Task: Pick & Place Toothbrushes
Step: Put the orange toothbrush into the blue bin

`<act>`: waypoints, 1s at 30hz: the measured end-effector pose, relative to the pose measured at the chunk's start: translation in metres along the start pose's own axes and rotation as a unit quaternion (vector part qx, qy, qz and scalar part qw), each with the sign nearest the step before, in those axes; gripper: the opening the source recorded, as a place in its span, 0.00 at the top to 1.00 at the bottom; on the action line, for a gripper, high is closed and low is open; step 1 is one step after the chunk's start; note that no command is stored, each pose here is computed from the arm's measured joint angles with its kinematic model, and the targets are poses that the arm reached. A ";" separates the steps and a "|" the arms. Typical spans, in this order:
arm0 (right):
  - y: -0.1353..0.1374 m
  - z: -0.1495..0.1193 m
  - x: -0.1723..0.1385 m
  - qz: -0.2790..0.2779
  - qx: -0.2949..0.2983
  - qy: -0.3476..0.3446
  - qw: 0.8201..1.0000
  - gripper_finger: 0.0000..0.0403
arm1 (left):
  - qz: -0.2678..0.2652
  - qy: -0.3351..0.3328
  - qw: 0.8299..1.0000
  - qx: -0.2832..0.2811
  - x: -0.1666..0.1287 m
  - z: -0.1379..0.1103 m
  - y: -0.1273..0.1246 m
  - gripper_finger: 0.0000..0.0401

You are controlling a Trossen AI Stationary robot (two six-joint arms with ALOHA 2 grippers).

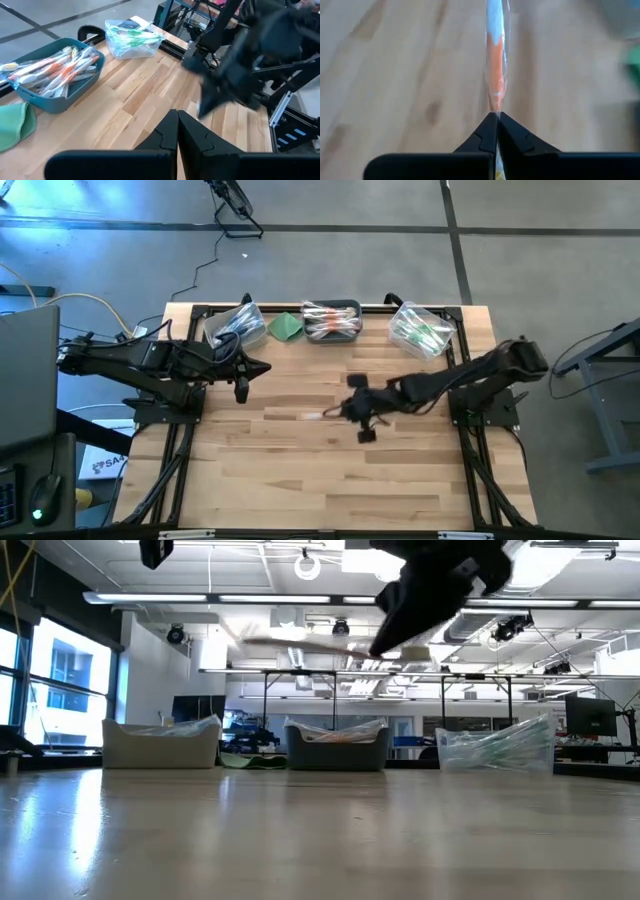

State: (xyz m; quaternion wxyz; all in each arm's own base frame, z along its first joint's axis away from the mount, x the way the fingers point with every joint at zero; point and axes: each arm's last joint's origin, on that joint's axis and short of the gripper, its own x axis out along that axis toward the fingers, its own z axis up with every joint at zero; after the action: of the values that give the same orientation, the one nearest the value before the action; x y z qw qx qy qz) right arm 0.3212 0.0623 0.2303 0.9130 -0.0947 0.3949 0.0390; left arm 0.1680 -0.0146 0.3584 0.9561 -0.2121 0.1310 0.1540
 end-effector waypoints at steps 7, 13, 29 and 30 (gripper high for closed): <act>-0.049 0.003 -0.036 -0.100 0.006 -0.026 0.995 0.99 | -0.020 0.011 1.000 -0.001 0.000 -0.001 -0.001 1.00; -0.091 -0.007 -0.044 -0.158 0.015 -0.004 0.987 0.99 | -0.029 0.014 0.999 -0.002 0.000 0.000 -0.002 1.00; -0.181 -0.038 -0.061 -0.257 -0.086 0.063 0.960 0.99 | 0.076 -0.041 0.995 0.054 0.000 0.003 0.004 1.00; -0.186 -0.039 -0.063 -0.260 -0.096 0.057 0.959 0.99 | 0.087 -0.044 0.994 0.059 0.001 0.003 0.004 1.00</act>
State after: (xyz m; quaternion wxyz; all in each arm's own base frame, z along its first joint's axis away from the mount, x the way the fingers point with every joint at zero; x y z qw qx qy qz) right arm 0.2778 -0.1278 0.2768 0.8541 -0.2836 0.4027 -0.1672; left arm 0.1683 -0.0096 0.3589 0.9548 -0.1366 0.1155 0.2376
